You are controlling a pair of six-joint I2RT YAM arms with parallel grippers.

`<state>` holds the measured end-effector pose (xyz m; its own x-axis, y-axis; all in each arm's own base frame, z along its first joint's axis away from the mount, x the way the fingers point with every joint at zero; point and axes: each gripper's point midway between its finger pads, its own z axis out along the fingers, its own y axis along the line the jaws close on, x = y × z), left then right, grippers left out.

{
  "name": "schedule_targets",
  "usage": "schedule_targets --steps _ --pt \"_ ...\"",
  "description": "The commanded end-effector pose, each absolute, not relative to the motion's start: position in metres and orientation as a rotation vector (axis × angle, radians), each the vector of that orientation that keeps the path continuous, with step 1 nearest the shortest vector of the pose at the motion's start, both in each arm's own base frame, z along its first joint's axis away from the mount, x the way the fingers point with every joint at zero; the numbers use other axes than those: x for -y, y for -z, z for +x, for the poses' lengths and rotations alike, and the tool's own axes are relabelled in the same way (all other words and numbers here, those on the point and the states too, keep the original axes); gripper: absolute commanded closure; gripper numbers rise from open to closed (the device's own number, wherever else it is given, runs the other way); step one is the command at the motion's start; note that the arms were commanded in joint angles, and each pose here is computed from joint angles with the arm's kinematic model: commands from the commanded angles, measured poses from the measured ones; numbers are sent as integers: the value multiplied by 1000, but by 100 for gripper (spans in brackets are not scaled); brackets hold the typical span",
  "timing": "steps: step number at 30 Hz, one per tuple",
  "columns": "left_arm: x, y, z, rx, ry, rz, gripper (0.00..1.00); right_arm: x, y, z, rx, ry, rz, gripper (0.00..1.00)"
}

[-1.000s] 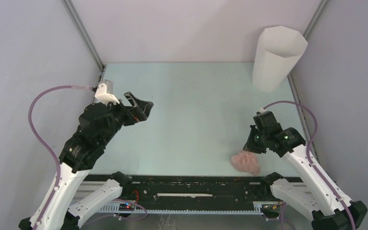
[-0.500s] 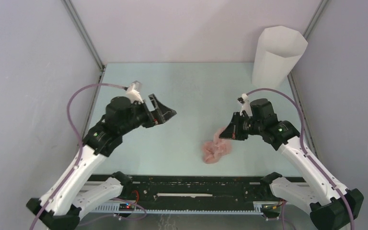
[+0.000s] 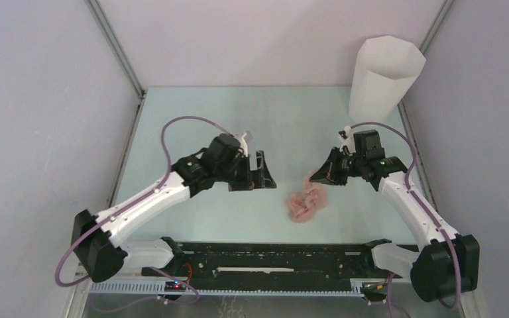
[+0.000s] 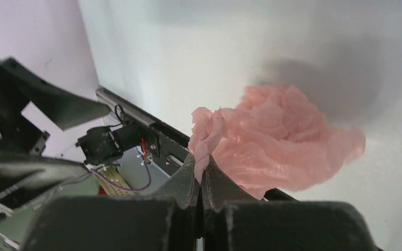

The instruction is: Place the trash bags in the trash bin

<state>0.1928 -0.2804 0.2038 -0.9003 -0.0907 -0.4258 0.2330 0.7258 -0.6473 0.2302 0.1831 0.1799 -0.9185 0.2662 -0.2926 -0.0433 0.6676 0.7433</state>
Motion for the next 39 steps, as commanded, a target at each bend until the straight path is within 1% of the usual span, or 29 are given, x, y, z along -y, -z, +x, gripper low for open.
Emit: schedule_targets --steps 1,4,8,10,12,18,20,22,23,25,26,28,30,35,39 --pt "296 -177 183 -2554 923 269 0 -162 -157 228 -2570 -1137 309 100" --pt "314 -161 183 -2586 928 306 2 -149 -147 225 -2606 -1098 336 100" --pt "347 -147 186 -2608 1077 308 5 -143 -141 216 -2645 -1057 313 100" --pt "360 -137 188 -2639 1117 300 8 -139 -139 213 -2645 -1030 309 100" --pt "375 -128 192 -2655 1156 305 8 -136 -139 212 -2638 -1021 311 100" --pt "402 -86 200 -2779 1156 284 11 -134 -140 211 -2633 -1044 319 100" --pt "406 -75 203 -2804 1137 269 14 -134 -142 210 -2626 -1047 316 100" --pt "407 -68 206 -2821 1107 272 23 -133 -144 208 -2620 -1039 314 100" --pt "406 -65 207 -2830 1083 279 32 -132 -144 207 -2617 -1030 309 100" --pt "397 -61 210 -2842 1007 296 47 -129 -146 205 -2612 -1007 307 100" --pt "391 -60 211 -2843 966 304 56 -127 -146 204 -2609 -994 305 100" --pt "372 -62 216 -2834 880 302 72 -124 -147 203 -2602 -970 302 100" --pt "349 -71 223 -2801 806 280 83 -121 -148 202 -2595 -950 304 100" --pt "269 -114 244 -2656 652 140 99 -112 -153 203 -2559 -901 373 100" --pt "218 -177 254 -2432 640 48 100 -119 -160 199 -2545 -972 338 100"
